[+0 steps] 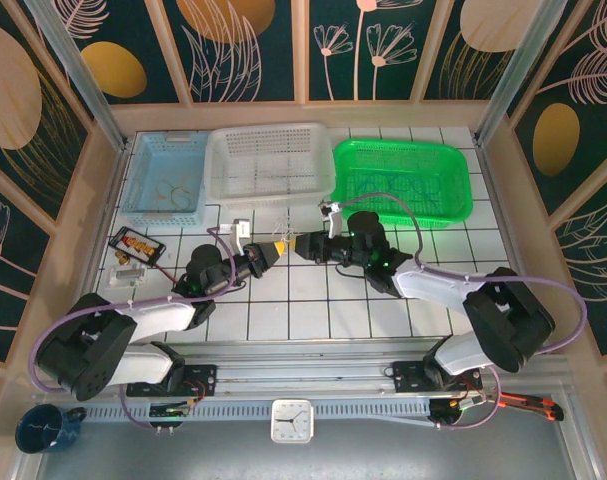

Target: Untangle the cables

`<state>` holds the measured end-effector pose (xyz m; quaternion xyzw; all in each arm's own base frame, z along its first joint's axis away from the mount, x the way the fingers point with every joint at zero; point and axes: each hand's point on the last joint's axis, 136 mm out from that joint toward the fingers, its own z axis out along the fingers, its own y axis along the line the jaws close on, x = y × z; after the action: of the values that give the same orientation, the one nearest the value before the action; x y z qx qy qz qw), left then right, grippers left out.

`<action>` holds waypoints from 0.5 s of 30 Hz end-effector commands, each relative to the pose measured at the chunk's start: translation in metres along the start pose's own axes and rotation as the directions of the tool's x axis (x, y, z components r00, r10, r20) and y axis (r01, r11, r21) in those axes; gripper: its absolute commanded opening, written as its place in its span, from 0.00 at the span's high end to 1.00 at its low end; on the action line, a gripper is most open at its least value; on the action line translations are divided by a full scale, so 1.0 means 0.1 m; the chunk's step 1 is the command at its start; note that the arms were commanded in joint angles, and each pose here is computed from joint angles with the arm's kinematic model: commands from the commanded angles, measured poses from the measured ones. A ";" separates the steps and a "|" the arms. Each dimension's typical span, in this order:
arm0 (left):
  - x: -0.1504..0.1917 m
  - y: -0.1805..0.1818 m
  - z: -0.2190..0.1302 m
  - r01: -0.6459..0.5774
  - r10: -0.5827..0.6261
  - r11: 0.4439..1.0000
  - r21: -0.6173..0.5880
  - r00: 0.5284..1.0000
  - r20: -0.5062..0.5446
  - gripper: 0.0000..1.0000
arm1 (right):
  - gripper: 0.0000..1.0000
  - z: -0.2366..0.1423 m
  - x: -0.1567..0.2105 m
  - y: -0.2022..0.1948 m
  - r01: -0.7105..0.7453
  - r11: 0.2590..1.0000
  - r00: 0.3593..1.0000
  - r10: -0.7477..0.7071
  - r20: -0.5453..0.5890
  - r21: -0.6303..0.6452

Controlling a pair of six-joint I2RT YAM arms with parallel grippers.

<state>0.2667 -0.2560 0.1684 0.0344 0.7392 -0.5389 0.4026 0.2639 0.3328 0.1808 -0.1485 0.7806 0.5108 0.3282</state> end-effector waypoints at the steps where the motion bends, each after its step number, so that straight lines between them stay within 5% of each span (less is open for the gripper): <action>1: -0.04 -0.11 -0.01 -0.001 0.000 0.999 0.040 1.000 0.010 1.00 | 0.73 0.03 -0.25 0.09 0.026 0.999 0.997 -0.024 0.074 -0.027; 5: -0.03 -0.11 -0.02 0.000 -0.001 0.999 0.040 1.000 0.007 1.00 | 0.99 0.05 -0.27 0.07 0.017 0.999 0.997 -0.015 0.073 -0.034; 15: -0.08 -0.07 -0.05 0.002 -0.003 1.000 0.018 0.999 0.046 1.00 | 1.00 -0.51 -0.40 -0.30 -0.039 0.998 0.979 0.030 0.202 0.044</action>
<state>0.2655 -0.2536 0.1666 0.0290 0.7404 -0.5377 0.4022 0.2864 0.2905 0.1811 -0.0953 0.7784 0.5034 0.3627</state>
